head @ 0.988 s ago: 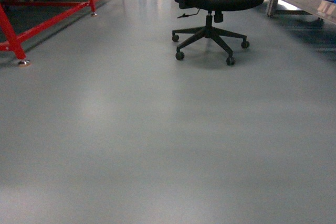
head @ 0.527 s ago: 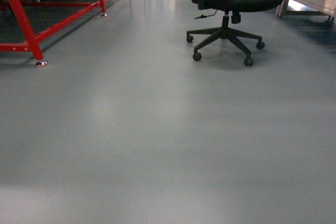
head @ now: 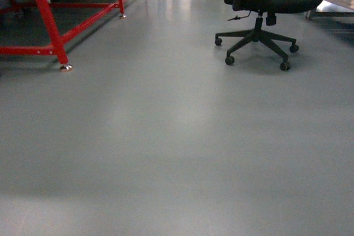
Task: Pick capacitor and pack into box
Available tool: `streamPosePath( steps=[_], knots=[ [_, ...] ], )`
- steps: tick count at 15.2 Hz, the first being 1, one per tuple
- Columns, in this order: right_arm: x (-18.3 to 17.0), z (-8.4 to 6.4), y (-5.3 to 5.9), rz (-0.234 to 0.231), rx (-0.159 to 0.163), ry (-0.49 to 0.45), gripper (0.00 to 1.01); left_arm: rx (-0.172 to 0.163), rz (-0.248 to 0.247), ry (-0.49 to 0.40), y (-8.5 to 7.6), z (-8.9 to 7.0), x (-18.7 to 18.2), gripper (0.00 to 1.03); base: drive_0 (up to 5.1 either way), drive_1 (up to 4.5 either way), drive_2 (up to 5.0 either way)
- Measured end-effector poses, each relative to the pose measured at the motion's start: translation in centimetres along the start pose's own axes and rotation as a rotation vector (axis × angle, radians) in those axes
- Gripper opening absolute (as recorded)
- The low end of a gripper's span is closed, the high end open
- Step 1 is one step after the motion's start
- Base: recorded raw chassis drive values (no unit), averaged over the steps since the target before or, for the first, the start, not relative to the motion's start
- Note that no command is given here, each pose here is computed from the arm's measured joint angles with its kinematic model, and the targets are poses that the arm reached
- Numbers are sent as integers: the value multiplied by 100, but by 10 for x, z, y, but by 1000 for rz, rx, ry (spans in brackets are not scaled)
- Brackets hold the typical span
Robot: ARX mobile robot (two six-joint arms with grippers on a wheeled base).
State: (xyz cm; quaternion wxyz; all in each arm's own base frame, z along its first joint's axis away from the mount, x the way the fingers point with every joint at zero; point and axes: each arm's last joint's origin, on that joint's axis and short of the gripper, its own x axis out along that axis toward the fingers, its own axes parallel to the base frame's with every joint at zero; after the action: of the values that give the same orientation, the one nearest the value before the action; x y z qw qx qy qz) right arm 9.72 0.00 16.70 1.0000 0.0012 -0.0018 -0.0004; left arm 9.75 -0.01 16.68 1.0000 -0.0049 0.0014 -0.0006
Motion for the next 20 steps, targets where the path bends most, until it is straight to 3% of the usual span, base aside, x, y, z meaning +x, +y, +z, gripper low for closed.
streamPosePath(
  steps=[13,20],
  knots=[
    [0,0,0,1,0,3,98,0,1,-1,0,0,0,44,-494,247,247],
    [0,0,0,1,0,-2,98,0,0,0,0,0,0,44,-487,357,96]
  ],
)
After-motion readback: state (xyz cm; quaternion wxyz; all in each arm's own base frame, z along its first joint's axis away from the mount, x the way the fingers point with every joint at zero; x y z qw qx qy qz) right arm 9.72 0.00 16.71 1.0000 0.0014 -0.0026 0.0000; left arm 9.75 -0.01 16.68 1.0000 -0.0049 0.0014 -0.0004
